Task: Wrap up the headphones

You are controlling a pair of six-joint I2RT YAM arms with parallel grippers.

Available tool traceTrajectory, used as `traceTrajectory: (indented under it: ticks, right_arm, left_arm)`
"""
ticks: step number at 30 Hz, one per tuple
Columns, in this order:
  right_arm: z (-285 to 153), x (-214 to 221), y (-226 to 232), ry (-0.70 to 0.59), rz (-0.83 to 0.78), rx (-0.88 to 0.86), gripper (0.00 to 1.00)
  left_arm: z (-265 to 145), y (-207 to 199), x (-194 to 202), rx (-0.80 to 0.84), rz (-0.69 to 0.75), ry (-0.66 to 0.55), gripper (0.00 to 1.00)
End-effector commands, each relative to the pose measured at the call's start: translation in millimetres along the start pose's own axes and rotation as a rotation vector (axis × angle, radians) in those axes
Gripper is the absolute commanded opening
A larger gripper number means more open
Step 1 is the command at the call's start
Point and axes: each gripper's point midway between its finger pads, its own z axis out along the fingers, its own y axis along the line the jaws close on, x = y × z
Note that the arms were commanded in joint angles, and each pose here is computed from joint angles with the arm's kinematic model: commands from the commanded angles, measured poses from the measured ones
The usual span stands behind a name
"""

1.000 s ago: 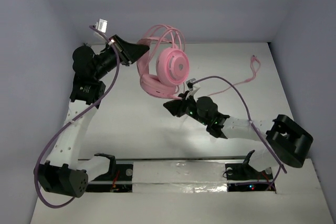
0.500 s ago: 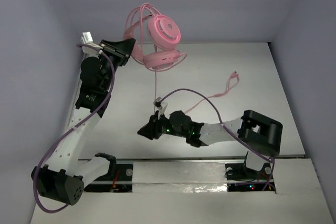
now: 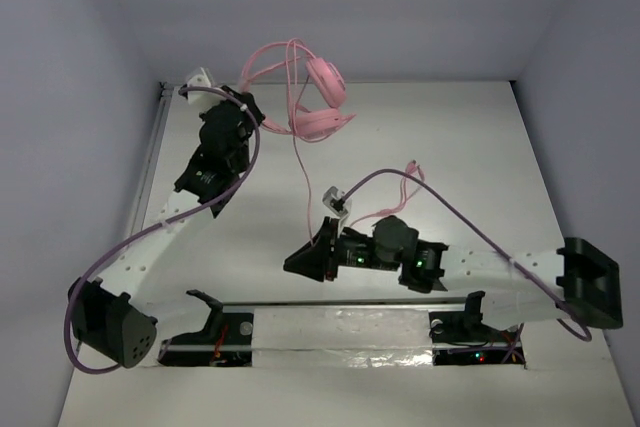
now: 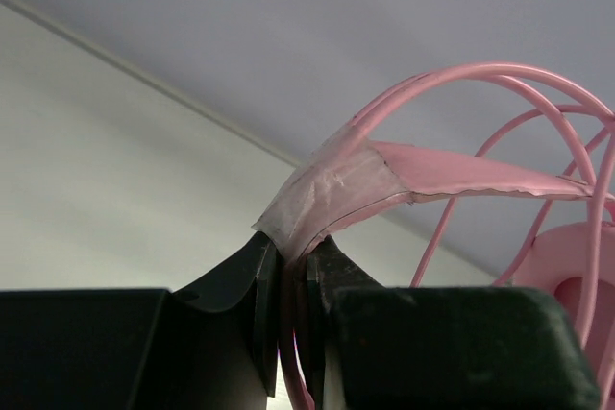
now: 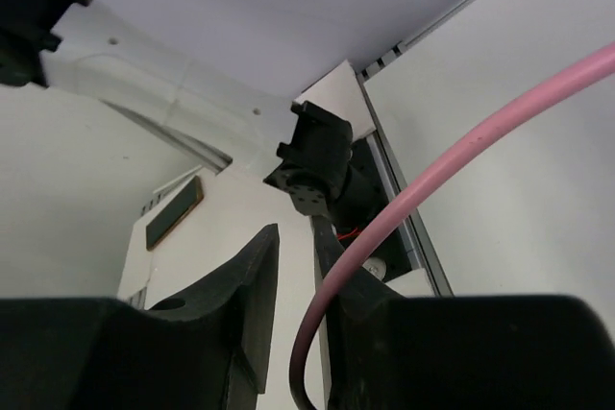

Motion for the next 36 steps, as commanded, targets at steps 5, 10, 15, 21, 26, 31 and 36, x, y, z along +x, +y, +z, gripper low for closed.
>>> traceTrajectory:
  ticks: [5,10,15,21,26,31,36]
  right_arm:
    - [-36.7,-64.7,38.0,-0.047,-0.119,0.069,0.22]
    - [-71.3,-127.0,20.4,-0.218,-0.177,0.321,0.2]
    - [-96.0,-177.4,12.5,-0.305,-0.25,0.461,0.2]
    - [-110.2,-212.9,-27.7,-0.302,-0.331,0.593,0.2]
    - [-109.2,-226.9,-31.0,-0.25,-0.433,0.595,0.2]
    - [-109.2,-228.3,-43.1,-0.202,-0.488,0.623,0.19]
    - [-118.4,-223.9,-51.7,-0.17,-0.516,0.676,0.15]
  left_arm:
    - [-12.5,-35.1,-37.1,-0.025,0.134,-0.169,0.0]
    - [-25.3,-34.3,-20.8,-0.034,0.254,-0.141,0.0]
    - [-40.3,-36.5,3.3,0.009,0.348,-0.056,0.0]
    - [-56.8,-50.4,19.0,0.141,0.43,0.04,0.0]
    - [-71.8,-60.3,36.7,0.281,0.523,0.151,0.0]
    - [-95.6,-76.7,48.8,0.476,0.611,0.247,0.0]
    - [-112.3,-84.6,56.7,0.58,0.643,0.323,0.0]
